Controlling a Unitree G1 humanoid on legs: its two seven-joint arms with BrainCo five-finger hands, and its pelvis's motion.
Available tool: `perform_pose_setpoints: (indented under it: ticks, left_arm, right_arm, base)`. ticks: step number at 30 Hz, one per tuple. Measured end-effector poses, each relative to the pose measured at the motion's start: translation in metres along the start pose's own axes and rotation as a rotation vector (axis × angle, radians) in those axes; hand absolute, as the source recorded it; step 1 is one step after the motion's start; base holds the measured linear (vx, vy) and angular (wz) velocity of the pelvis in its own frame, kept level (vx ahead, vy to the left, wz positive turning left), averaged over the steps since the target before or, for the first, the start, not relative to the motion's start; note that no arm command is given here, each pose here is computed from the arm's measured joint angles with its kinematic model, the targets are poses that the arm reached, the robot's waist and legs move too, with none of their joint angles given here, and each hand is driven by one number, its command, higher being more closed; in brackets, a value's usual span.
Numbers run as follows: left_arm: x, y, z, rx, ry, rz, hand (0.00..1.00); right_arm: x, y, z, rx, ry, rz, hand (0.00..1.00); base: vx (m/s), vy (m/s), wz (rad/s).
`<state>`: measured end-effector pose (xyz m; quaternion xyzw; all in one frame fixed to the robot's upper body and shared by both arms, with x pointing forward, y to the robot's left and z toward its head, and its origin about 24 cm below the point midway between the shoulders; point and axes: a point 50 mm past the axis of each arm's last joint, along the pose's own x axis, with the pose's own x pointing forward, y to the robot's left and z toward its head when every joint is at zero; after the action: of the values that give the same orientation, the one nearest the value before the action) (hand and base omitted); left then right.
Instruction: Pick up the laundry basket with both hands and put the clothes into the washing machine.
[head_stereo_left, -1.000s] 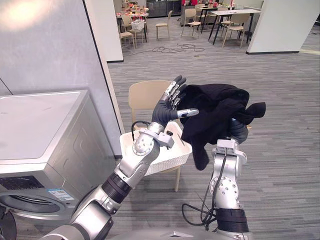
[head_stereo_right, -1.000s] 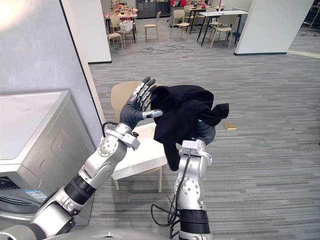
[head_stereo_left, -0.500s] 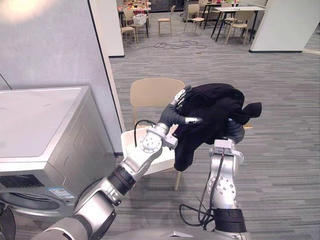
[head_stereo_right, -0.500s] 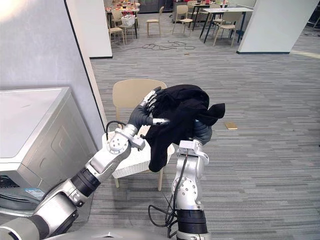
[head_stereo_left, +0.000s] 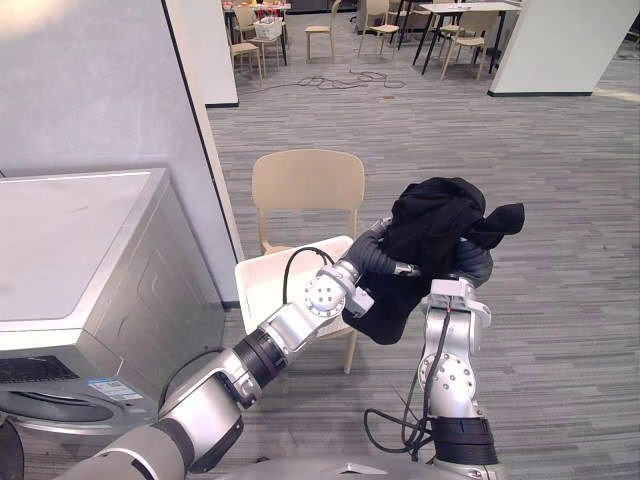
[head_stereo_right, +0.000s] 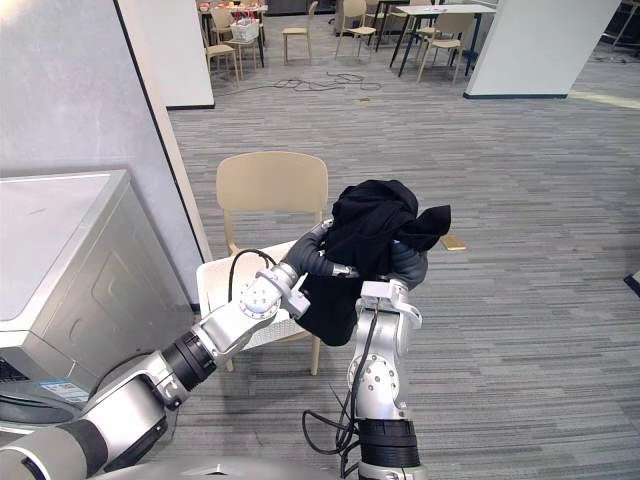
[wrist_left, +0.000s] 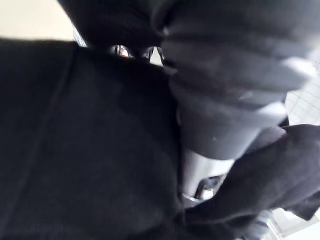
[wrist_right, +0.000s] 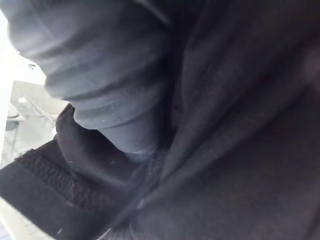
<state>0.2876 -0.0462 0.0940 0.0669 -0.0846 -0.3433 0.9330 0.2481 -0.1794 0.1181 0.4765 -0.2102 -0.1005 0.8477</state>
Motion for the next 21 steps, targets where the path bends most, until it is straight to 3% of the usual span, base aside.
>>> perform_pose_setpoints:
  ticks: [18, 19, 21]
  left_arm:
    - [0.002, -0.010, 0.000, -0.090, 0.016, -0.030, 1.00]
    - [0.002, -0.011, 0.001, -0.095, 0.015, -0.026, 1.00]
    - [0.002, -0.011, 0.001, -0.103, 0.015, -0.022, 1.00]
  right_arm:
    - [0.002, -0.001, 0.003, -0.005, -0.014, -0.002, 1.00]
    - [0.002, 0.000, 0.003, -0.004, -0.018, -0.003, 0.00]
    - [0.003, 0.001, 0.003, -0.001, -0.020, -0.002, 0.00]
  base:
    - [0.00, 0.001, 0.03]
    - [0.00, 0.000, 0.00]
    - [0.00, 0.000, 0.00]
